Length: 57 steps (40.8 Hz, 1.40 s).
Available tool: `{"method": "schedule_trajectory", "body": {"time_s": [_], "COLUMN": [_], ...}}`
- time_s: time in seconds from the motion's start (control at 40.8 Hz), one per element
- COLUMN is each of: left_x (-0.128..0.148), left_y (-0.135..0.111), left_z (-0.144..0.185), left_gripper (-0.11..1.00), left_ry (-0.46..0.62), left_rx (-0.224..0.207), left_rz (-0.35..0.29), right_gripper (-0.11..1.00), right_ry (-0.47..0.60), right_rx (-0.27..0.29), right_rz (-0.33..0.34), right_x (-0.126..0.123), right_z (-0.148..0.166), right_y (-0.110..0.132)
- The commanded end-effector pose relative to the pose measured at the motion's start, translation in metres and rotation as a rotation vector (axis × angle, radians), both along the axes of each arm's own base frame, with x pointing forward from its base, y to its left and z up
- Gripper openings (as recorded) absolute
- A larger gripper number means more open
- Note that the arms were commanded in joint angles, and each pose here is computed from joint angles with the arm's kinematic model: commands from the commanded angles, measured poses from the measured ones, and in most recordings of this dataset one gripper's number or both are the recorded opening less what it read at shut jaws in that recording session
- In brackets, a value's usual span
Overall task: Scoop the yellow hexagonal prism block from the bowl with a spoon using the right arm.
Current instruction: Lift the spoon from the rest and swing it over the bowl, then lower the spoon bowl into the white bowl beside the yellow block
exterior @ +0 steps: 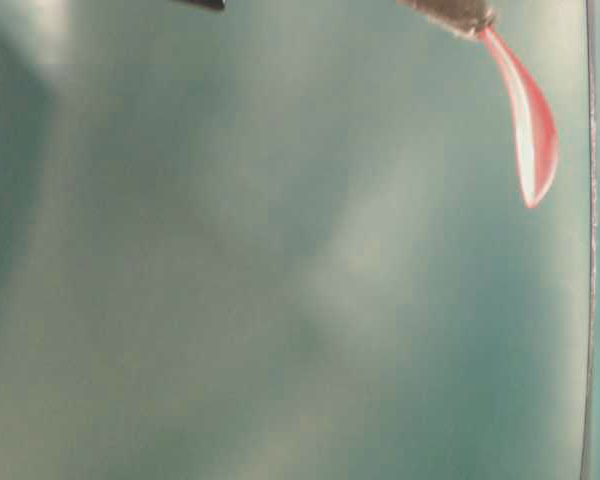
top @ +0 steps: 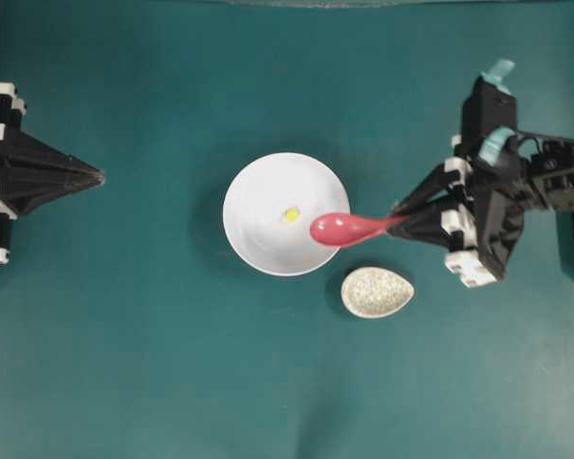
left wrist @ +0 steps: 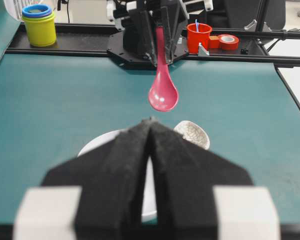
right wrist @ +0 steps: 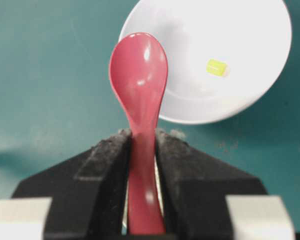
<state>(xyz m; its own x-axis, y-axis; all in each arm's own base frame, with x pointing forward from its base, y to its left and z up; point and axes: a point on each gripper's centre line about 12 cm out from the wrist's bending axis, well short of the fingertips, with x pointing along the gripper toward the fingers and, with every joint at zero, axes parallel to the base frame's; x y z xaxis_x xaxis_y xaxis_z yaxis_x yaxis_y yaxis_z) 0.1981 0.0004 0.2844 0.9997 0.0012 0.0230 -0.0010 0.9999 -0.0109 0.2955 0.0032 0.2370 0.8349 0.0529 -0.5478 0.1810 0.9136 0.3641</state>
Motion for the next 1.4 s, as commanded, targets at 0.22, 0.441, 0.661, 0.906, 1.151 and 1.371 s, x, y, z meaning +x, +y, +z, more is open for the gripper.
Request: {"method": "schedule_trajectory", "body": {"time_s": [0.22,0.441,0.661,0.906,1.151,1.371], "left_x": [0.003,0.003,0.003,0.003,0.003,0.003], "left_y": [0.000,0.000,0.000,0.000,0.000,0.000], "left_z": [0.011,0.011,0.011,0.011,0.012,0.011], "left_gripper": [0.00,0.00,0.00,0.00,0.00,0.00], "left_ry": [-0.026,-0.025,-0.023,-0.023,-0.031,-0.026], "left_rx": [0.000,0.000,0.000,0.000,0.000,0.000], "left_rz": [0.001,0.001,0.000,0.001,0.001,0.001], "right_gripper": [0.22,0.22,0.22,0.22,0.22,0.22], "right_ry": [0.069,0.092,0.133,0.234,0.305,0.385], "right_rx": [0.022,0.023,0.037,0.061,0.102,0.123], "right_rz": [-0.008,-0.013,-0.020,-0.003,-0.018,-0.052], "right_x": [0.025,0.035,0.038,0.042,0.053,0.058], "right_z": [0.009,0.011,0.013,0.008,0.005,0.001], "right_y": [-0.010,-0.015,-0.023,-0.027,-0.032,-0.036]}}
